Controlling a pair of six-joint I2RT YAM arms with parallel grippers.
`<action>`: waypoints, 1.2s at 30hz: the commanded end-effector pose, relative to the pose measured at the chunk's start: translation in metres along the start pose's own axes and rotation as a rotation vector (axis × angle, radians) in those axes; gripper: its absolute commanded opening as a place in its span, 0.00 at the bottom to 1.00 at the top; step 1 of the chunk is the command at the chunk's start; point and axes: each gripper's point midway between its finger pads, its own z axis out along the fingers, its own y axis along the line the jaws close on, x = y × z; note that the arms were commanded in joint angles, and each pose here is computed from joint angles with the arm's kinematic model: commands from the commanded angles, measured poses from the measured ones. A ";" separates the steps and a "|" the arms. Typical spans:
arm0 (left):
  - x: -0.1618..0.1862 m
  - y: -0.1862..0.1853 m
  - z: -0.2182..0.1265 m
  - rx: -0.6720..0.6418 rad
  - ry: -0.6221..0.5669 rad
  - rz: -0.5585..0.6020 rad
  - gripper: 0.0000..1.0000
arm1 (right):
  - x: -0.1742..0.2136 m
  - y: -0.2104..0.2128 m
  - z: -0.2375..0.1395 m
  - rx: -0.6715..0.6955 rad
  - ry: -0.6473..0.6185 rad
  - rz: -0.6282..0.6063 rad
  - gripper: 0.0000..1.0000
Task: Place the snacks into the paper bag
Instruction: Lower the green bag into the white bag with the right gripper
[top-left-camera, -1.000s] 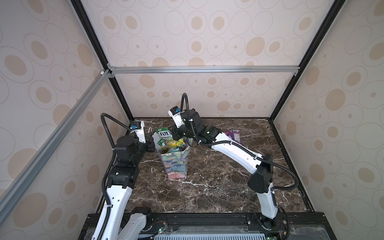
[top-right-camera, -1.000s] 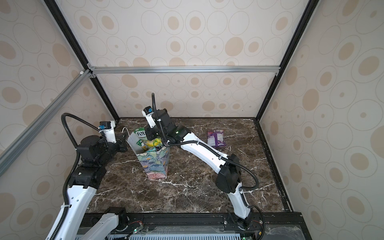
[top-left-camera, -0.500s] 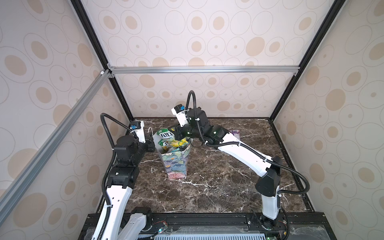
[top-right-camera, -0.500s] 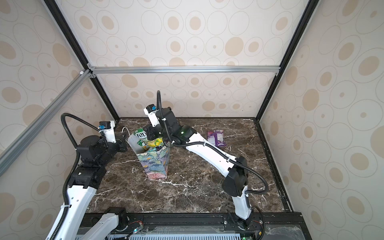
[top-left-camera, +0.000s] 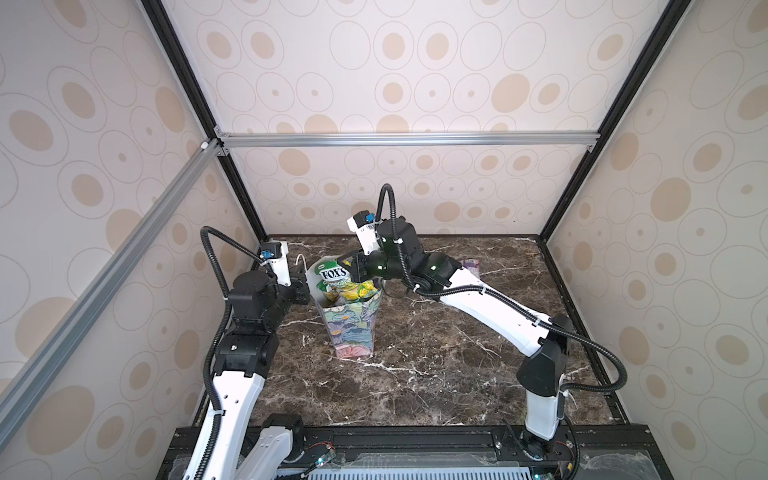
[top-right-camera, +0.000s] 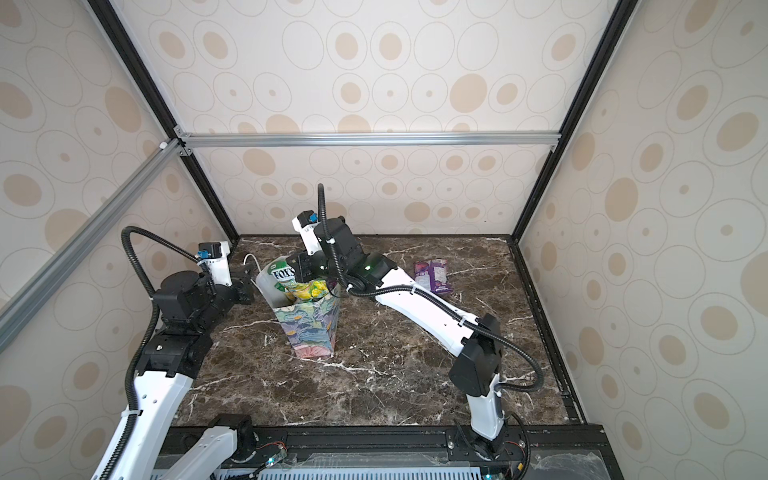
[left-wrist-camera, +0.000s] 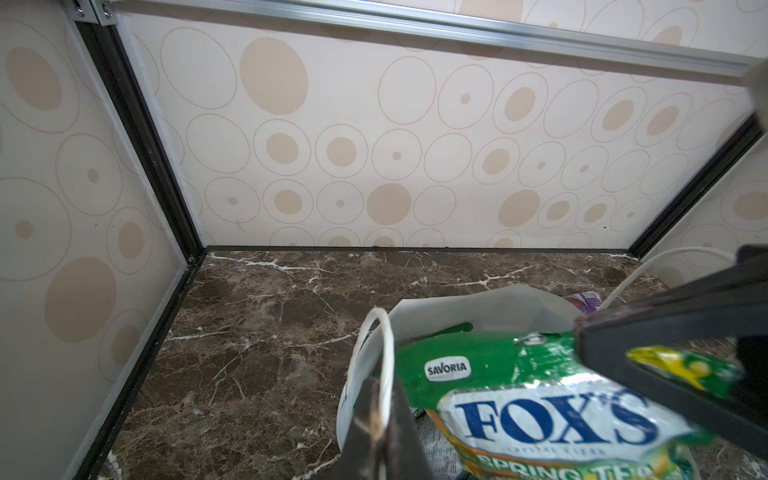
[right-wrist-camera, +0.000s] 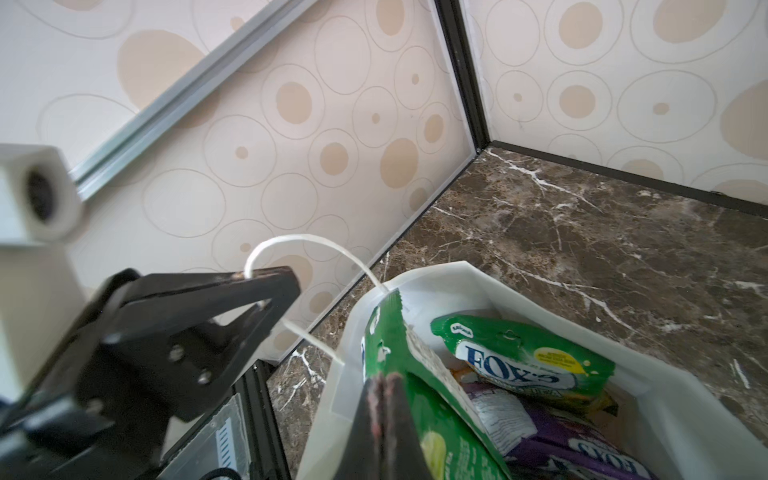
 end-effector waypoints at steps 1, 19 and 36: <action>-0.023 -0.001 -0.009 -0.003 -0.082 0.014 0.06 | 0.012 -0.021 0.019 0.070 0.054 -0.024 0.00; -0.021 0.000 -0.007 -0.007 -0.074 0.014 0.06 | -0.031 0.006 -0.018 0.310 -0.015 -0.488 0.58; -0.021 0.001 -0.007 -0.009 -0.074 0.014 0.05 | 0.044 -0.034 0.013 0.381 0.279 -0.416 0.08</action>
